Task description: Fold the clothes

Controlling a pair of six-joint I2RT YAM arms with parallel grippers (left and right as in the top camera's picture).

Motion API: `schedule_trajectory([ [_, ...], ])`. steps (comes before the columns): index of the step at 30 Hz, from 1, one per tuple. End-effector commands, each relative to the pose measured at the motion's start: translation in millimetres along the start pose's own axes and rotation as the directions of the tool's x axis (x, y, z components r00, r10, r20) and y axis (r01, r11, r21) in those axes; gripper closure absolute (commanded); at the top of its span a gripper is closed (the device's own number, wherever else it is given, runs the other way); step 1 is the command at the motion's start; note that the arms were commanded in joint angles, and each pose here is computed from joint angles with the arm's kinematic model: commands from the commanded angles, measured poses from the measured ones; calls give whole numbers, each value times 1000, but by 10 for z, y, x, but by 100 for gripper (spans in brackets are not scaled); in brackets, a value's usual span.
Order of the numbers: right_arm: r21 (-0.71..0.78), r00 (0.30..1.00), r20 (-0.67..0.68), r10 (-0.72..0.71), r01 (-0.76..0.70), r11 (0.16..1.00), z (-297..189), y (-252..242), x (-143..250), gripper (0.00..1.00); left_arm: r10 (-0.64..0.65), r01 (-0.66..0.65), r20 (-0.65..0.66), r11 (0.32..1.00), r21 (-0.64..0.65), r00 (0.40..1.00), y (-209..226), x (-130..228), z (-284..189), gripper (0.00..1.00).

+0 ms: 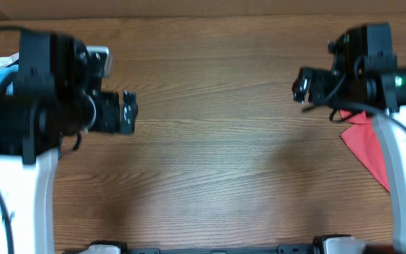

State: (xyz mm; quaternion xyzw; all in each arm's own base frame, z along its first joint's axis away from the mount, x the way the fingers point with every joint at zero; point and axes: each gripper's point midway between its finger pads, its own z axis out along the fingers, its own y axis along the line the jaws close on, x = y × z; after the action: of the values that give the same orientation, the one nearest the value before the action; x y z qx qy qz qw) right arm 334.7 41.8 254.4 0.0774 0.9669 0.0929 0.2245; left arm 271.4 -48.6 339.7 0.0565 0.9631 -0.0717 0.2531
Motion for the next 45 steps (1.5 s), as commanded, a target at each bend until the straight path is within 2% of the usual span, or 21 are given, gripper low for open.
schedule_trajectory([
  [1, 7, 999, 41, 5, -5, 1000, -68, -76, 196, 0, 63, -61, 20, 997, -52, 998, 17, 223, -11, 0],
  [8, -29, 985, 173, 11, -6, 1000, -141, -188, 655, 0, 88, -76, 145, 993, -88, 986, 94, 798, 65, 0],
  [13, -43, 965, 264, 6, 5, 999, -248, -263, 923, 0, 8, 26, 232, 989, -144, 973, 264, 1202, 134, 0],
  [17, -53, 953, 303, 4, 13, 998, -345, -272, 1010, 0, 1, 37, 253, 989, -143, 967, 290, 1350, 241, 0],
  [24, -50, 957, 291, 4, 11, 999, -339, -283, 1047, 0, -19, 56, 294, 992, -116, 956, 262, 1225, 359, 0],
  [36, -50, 957, 289, 4, 11, 999, -338, -283, 1050, 0, -20, 55, 278, 991, -118, 960, 266, 1247, 386, 0],
  [45, -76, 961, 274, -40, 63, 995, -319, -153, 1094, 0, -20, 55, 278, 991, -118, 960, 266, 1247, 386, 0],
])
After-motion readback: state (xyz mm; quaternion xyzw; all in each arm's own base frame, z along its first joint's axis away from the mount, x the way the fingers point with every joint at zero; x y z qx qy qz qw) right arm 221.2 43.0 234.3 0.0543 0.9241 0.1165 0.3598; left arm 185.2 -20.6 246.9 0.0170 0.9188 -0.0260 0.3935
